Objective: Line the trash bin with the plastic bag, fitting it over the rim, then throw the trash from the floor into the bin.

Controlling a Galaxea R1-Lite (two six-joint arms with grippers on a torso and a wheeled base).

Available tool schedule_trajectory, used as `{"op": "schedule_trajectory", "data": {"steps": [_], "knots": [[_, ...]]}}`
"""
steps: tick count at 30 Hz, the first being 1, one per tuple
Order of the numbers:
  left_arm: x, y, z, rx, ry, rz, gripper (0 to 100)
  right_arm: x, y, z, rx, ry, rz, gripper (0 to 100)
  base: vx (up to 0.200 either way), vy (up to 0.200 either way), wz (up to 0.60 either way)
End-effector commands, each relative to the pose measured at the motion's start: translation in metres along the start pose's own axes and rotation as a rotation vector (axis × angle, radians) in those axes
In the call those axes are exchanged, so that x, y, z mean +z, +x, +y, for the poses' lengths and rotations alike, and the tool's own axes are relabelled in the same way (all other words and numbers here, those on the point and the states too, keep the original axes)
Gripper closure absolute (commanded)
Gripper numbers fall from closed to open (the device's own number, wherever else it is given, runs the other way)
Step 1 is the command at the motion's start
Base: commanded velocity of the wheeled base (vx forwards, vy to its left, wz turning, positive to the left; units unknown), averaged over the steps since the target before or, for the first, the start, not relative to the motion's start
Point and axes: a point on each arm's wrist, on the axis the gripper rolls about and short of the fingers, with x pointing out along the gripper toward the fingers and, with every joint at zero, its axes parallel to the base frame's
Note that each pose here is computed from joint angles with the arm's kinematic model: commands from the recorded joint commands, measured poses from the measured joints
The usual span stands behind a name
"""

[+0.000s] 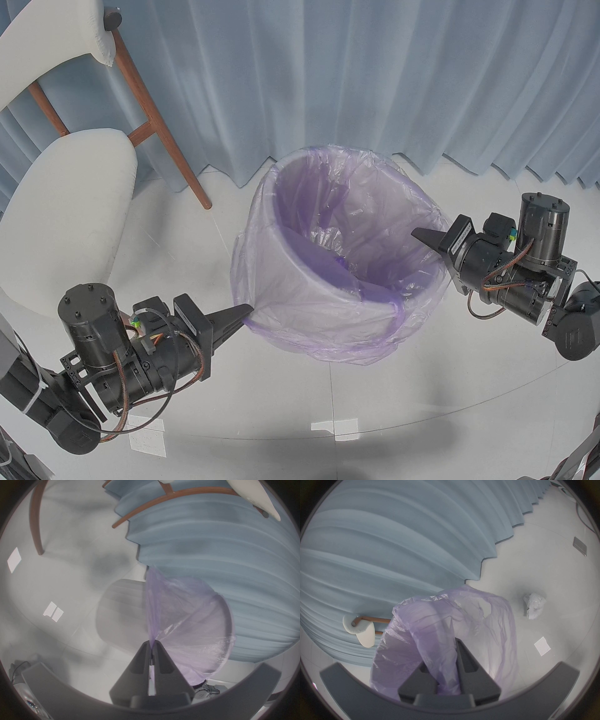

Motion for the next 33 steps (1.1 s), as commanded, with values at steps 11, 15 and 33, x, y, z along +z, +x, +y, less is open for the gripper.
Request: {"op": "schedule_trajectory", "data": {"steps": [11,15,33], "knots": [[0.015,-0.006,0.009,0.034,-0.007,-0.063,100,0.004,-0.004,0.004,0.015,0.029,-0.015,100,0.000,0.000,0.00],[0.013,-0.012,0.003,0.011,0.000,-0.058,100,0.004,-0.004,0.004,0.013,0.029,-0.014,100,0.000,0.000,0.00],[-0.014,-0.062,-0.015,-0.080,0.075,0.029,0,0.002,0.002,0.002,-0.001,0.066,-0.009,100,0.000,0.000,0.00]]}}
